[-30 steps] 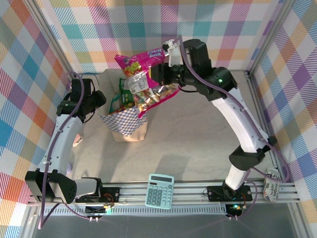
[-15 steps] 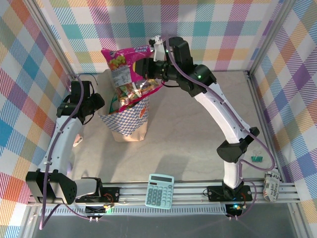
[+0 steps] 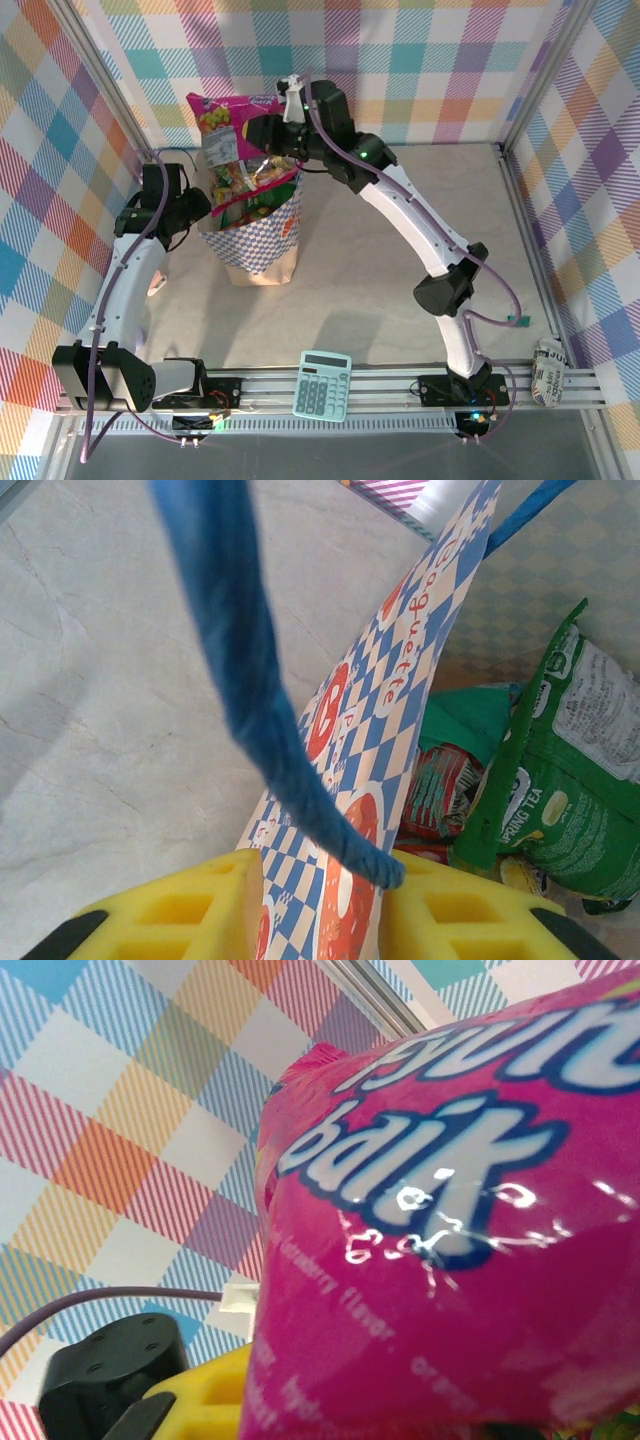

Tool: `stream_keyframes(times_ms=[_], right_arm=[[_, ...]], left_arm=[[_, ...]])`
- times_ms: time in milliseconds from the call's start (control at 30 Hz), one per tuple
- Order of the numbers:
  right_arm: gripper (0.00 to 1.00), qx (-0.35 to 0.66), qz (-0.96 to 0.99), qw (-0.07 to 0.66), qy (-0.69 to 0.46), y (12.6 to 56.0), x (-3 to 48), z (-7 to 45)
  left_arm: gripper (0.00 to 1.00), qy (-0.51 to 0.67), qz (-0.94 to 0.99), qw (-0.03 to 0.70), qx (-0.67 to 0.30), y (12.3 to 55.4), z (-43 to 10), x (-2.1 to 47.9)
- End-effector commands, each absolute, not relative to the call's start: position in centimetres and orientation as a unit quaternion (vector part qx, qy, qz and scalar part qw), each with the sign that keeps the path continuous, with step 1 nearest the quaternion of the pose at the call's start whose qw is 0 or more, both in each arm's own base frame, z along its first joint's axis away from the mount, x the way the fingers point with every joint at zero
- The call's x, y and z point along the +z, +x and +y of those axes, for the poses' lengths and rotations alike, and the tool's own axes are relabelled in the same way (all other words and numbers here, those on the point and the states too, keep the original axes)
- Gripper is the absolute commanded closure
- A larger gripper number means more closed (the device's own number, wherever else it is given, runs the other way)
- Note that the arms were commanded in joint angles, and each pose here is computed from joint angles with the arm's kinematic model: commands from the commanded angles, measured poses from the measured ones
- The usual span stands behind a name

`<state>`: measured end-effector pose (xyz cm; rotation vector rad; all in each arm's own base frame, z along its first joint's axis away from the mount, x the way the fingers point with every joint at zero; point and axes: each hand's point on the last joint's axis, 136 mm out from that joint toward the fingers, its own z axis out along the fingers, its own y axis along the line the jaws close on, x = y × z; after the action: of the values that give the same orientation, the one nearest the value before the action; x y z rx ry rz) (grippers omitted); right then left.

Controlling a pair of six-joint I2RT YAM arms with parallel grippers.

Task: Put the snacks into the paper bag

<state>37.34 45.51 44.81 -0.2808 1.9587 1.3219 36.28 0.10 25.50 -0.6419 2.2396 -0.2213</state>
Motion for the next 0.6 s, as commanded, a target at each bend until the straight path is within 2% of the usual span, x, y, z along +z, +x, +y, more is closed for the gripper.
stream_keyframes(times_ms=[0, 333, 567], right_arm=[[1.0, 0.583, 0.656, 0.466, -0.11, 36.2, 54.7, 44.2], [1.0, 0.56, 0.669, 0.479, -0.095, 38.3, 52.7, 45.0], [1.0, 0.548, 0.691, 0.463, -0.092, 39.0, 50.5, 45.6]], left_arm=[[0.66, -0.264, 0.873, 0.4, -0.094, 36.1, 0.6, 26.0], [0.67, -0.267, 0.872, 0.401, -0.093, 35.9, 0.7, 25.9], [0.67, -0.272, 0.871, 0.399, -0.093, 36.1, 0.9, 25.6]])
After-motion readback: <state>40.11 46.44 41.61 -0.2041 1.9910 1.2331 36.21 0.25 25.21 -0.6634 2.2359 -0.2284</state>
